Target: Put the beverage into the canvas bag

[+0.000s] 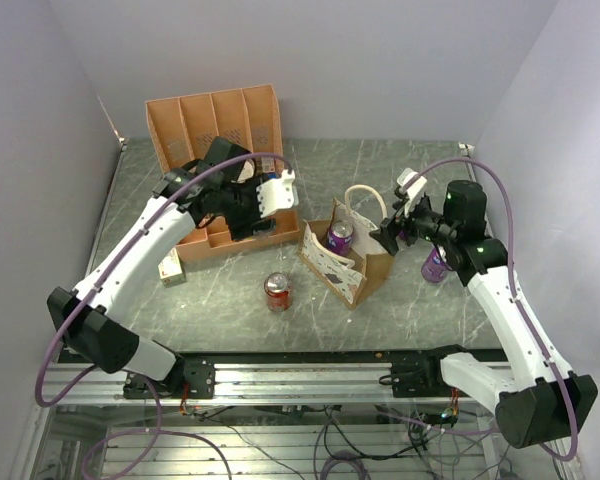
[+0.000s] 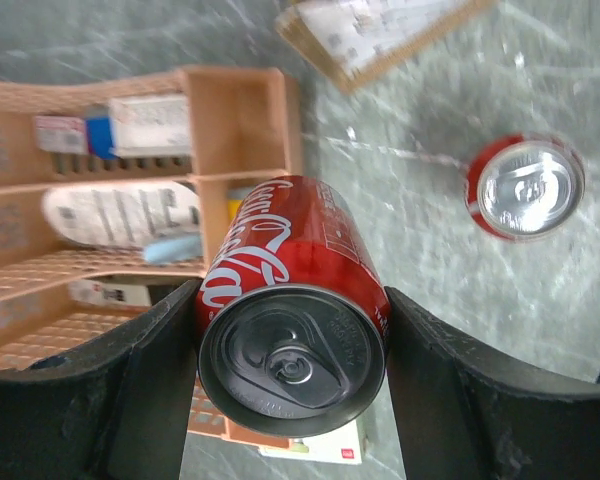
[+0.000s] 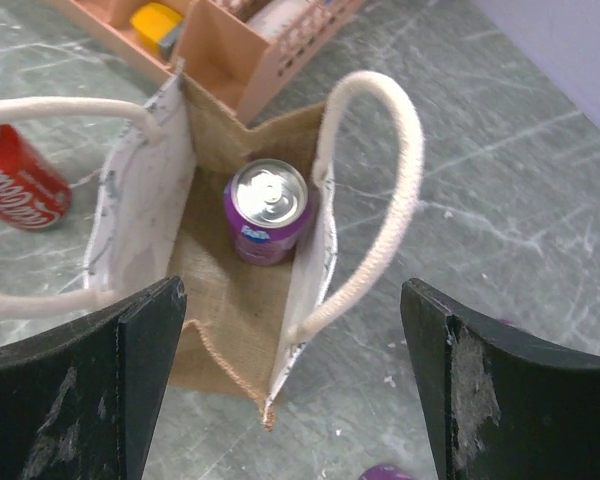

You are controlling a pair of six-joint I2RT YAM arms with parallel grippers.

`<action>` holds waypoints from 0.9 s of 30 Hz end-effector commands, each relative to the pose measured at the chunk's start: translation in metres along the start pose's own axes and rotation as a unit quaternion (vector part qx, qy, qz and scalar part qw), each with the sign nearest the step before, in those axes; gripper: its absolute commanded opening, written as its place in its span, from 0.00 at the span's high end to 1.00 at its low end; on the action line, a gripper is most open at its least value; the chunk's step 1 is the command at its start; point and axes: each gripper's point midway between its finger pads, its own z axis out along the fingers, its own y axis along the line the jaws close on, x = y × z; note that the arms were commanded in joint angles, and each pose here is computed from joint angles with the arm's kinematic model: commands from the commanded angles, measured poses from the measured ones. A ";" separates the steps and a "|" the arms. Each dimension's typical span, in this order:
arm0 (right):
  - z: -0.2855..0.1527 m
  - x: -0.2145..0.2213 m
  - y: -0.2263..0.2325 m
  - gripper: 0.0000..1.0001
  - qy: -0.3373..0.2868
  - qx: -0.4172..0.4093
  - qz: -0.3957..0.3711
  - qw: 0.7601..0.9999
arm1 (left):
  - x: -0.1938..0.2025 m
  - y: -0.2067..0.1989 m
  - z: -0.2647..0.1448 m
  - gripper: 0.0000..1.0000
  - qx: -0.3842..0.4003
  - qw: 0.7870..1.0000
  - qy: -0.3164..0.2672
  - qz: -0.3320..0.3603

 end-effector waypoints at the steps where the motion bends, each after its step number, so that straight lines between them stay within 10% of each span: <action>1: 0.000 0.007 -0.032 0.13 0.009 0.089 0.015 0.996 | -0.063 0.028 -0.036 0.93 -0.075 0.993 -0.087 -0.009; 15: 0.001 0.040 -0.041 0.28 0.028 0.118 0.041 0.992 | -0.203 0.044 -0.027 0.93 -0.054 0.955 -0.291 -0.011; 27: 0.010 0.043 -0.018 0.44 0.023 0.040 0.045 0.998 | -0.231 0.011 0.036 0.93 0.052 0.946 -0.318 -0.032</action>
